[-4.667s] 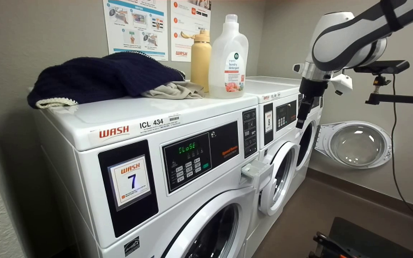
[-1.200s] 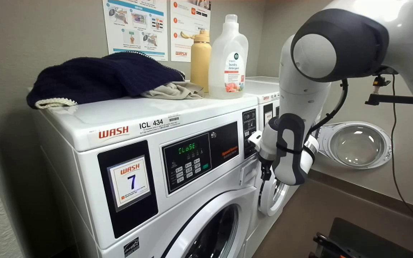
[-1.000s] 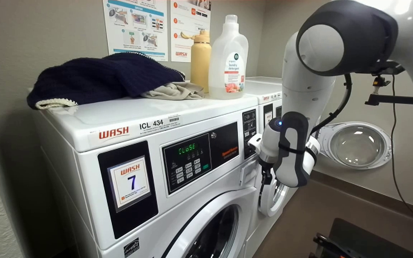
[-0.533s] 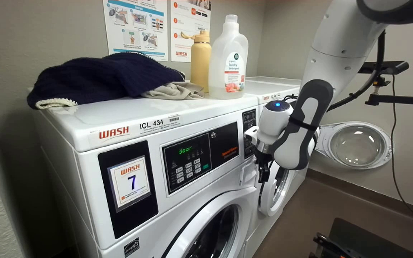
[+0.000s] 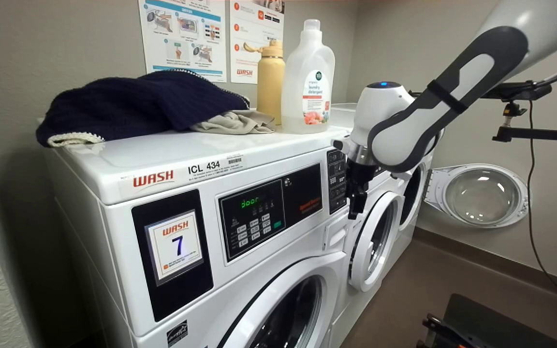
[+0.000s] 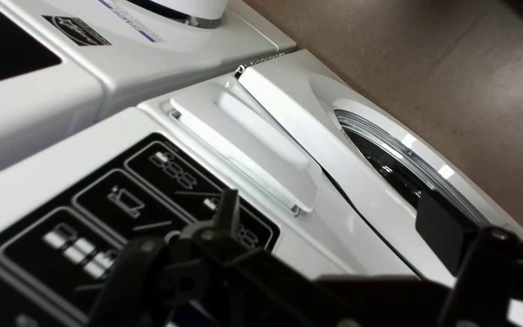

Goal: Put the dish washing liquid in the washing machine and close the drawer

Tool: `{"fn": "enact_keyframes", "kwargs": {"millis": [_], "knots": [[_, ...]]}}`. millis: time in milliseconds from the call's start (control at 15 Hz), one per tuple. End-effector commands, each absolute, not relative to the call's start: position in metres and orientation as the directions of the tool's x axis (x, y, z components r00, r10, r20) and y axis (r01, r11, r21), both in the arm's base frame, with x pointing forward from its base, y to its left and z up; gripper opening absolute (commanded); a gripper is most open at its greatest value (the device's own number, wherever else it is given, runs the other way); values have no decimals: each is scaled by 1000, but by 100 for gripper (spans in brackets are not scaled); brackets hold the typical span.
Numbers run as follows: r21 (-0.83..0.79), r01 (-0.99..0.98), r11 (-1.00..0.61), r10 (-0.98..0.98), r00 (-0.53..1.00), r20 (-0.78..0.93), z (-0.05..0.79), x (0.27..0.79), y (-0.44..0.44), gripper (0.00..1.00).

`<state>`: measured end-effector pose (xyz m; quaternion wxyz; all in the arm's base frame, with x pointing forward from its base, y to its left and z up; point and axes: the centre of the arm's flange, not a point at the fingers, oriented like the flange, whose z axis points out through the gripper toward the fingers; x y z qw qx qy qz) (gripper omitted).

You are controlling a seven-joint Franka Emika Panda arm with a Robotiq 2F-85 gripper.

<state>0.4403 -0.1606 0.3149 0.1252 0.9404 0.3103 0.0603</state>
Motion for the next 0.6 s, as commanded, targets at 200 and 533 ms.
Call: {"fn": "enact_keyframes", "kwargs": {"millis": [200, 533], "knots": [[137, 599, -789, 613, 783, 108, 450, 389, -149, 100], [99, 603, -791, 611, 780, 132, 489, 370, -142, 100]]}}
